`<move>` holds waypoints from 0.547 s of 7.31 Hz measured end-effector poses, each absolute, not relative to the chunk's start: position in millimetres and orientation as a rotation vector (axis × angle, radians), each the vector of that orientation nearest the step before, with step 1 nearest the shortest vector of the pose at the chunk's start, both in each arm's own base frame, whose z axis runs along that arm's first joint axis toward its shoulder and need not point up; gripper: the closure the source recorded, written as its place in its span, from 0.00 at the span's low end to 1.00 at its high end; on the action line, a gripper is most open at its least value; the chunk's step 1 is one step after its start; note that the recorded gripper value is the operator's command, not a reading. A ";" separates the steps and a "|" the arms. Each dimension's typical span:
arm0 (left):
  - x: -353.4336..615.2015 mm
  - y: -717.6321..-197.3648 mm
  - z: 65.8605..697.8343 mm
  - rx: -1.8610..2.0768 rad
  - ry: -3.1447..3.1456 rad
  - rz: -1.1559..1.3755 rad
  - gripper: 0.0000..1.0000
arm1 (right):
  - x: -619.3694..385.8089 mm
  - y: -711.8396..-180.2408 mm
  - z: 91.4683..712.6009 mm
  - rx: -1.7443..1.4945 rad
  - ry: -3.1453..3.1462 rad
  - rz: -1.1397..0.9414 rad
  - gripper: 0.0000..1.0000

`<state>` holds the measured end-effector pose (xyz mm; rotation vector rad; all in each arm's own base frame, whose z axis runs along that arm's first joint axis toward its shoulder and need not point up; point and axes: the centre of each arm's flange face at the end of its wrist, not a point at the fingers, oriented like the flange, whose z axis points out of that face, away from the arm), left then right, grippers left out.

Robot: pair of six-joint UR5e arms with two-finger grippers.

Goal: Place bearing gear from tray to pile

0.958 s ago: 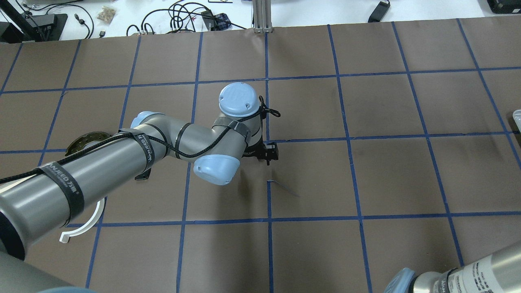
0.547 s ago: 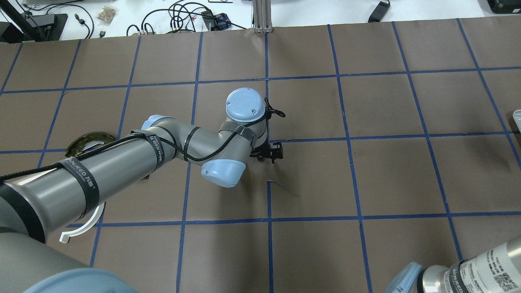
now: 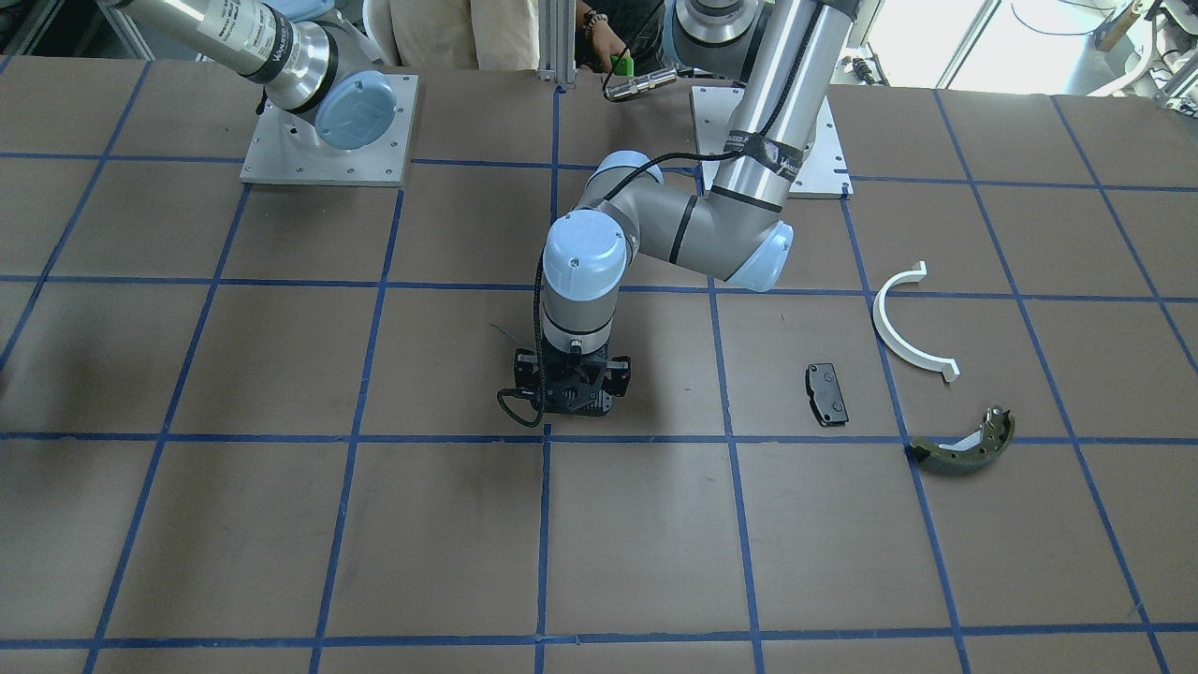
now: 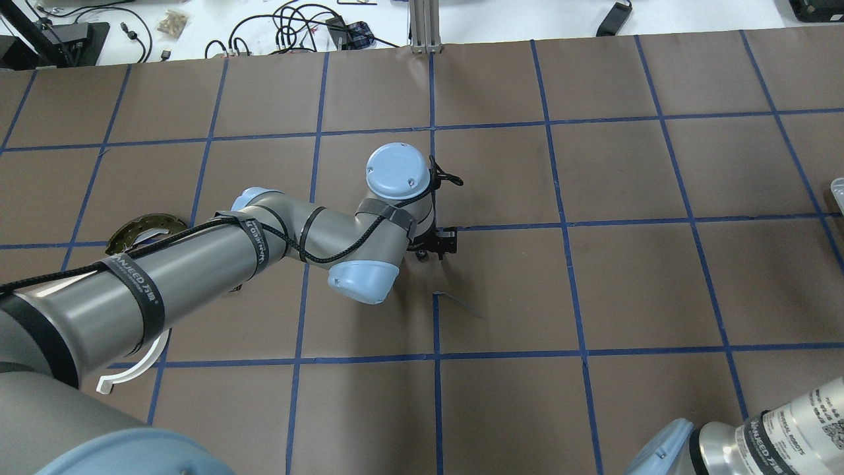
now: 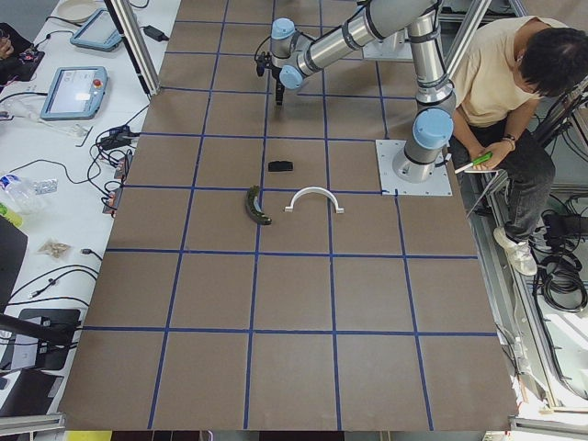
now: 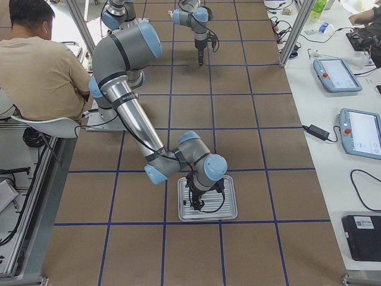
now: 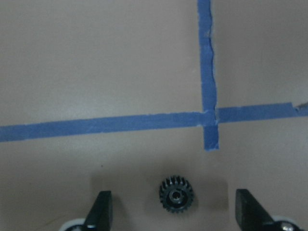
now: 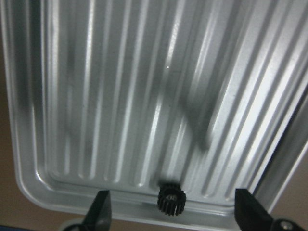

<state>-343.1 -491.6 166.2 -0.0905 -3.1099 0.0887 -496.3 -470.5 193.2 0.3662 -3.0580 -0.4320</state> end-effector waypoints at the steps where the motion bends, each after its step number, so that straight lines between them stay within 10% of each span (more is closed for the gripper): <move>1: -342.9 -491.4 167.3 -0.088 -3.111 0.090 1.00 | -504.0 -469.7 188.4 0.360 -3.059 -0.439 0.34; 4: -341.1 -491.9 185.5 -0.083 -3.103 0.127 1.00 | -505.8 -467.2 180.4 0.349 -3.070 -0.463 0.41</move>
